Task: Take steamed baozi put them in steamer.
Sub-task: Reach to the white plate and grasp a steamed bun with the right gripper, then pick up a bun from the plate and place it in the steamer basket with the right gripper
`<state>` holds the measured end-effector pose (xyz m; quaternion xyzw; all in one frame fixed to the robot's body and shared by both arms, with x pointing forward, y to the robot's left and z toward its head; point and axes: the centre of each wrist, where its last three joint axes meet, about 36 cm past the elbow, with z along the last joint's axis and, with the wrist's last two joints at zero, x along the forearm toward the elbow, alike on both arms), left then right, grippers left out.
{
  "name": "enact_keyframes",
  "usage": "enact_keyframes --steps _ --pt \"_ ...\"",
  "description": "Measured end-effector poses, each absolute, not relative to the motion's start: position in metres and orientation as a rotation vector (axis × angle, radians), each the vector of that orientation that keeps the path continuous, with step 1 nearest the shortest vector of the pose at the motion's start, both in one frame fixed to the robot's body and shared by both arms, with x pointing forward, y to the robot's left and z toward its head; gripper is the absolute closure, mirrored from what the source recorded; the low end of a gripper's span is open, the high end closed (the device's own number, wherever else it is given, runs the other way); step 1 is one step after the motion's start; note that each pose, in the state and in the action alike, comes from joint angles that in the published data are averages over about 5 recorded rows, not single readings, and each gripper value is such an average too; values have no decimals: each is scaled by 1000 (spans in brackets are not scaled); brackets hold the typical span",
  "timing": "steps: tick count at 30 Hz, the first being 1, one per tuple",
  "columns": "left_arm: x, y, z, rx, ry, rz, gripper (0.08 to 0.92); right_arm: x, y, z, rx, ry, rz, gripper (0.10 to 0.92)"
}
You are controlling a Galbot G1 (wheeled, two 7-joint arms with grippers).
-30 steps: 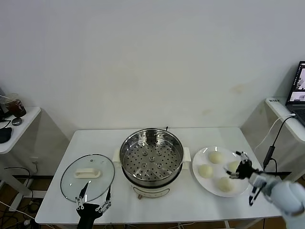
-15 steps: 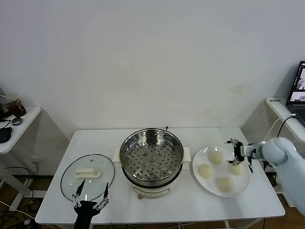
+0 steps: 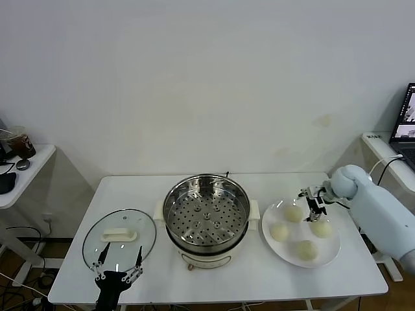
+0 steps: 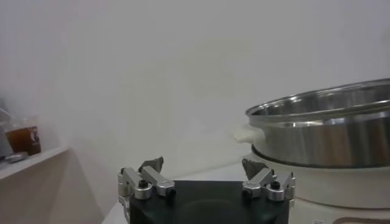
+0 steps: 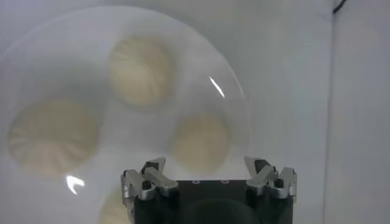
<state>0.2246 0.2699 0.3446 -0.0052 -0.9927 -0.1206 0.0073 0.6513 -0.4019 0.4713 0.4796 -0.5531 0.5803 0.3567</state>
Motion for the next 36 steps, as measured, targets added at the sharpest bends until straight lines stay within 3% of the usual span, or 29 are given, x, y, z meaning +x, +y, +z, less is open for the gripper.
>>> enact_keyframes --steps 18,21,29,36 --pt "227 275 343 2 -3116 -401 177 675 -372 451 1231 -1343 1483 205" --pt "227 275 344 6 -3118 -401 177 676 -370 450 1225 -1328 1484 242" --pt "226 276 345 10 -3121 -402 177 676 -368 449 1220 -1307 1484 436" --pt "225 275 348 6 -3126 -403 177 676 -368 458 1222 -1310 1486 461"
